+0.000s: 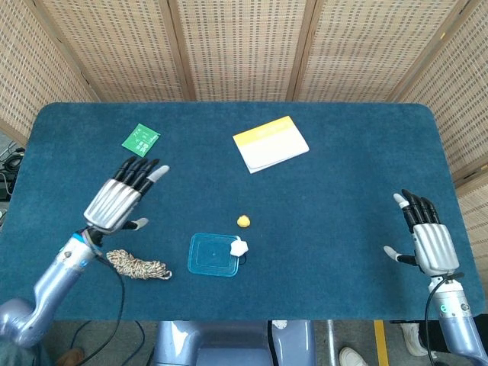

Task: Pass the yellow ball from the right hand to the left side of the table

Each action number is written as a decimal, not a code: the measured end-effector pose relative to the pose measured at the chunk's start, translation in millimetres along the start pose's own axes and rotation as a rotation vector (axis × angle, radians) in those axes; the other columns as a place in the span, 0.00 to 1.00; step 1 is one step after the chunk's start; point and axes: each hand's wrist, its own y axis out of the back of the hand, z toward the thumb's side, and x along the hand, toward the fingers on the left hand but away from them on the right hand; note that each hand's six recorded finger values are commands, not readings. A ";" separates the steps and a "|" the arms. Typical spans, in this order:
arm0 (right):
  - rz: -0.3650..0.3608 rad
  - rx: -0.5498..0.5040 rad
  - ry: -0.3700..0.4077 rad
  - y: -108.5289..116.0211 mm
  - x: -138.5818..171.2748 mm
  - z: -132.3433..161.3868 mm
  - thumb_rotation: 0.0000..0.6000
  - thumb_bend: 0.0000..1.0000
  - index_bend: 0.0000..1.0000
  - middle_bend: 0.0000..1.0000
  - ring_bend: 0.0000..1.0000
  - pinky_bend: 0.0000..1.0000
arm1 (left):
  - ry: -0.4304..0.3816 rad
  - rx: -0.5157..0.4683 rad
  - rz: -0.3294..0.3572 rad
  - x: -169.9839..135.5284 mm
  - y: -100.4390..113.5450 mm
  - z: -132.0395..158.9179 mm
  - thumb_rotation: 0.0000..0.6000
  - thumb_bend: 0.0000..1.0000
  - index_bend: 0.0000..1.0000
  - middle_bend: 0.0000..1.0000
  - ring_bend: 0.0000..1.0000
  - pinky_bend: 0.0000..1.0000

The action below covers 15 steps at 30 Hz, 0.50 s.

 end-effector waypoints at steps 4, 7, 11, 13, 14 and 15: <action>-0.009 -0.021 -0.019 2.8 -3.3 -6.4 1.00 0.00 0.00 0.00 0.00 0.00 | -0.107 0.032 -0.032 45.9 -7.3 41.2 1.00 0.16 0.27 0.00 0.00 0.00; -0.019 -0.024 -0.034 5.9 -3.6 -12.1 1.00 0.00 0.00 0.00 0.00 0.00 | -0.148 0.046 -0.068 73.5 -19.6 64.0 1.00 0.19 0.32 0.00 0.00 0.00; -0.026 -0.023 -0.044 8.4 -3.0 -15.9 1.00 0.00 0.01 0.00 0.00 0.00 | -0.178 0.063 -0.117 99.5 -35.7 85.7 1.00 0.21 0.33 0.00 0.00 0.00; -0.028 -0.021 -0.050 9.2 -2.8 -17.9 1.00 0.00 0.02 0.00 0.00 0.00 | -0.188 0.071 -0.138 109.8 -43.7 95.0 1.00 0.24 0.34 0.00 0.00 0.00; -0.027 -0.019 -0.053 9.0 -2.7 -18.7 1.00 0.00 0.02 0.00 0.00 0.00 | -0.190 0.073 -0.146 114.2 -47.2 98.3 1.00 0.25 0.35 0.00 0.00 0.00; -0.024 -0.017 -0.057 8.5 -2.7 -20.1 1.00 0.00 0.02 0.00 0.00 0.00 | -0.191 0.075 -0.158 120.0 -51.9 102.6 1.00 0.25 0.35 0.00 0.00 0.00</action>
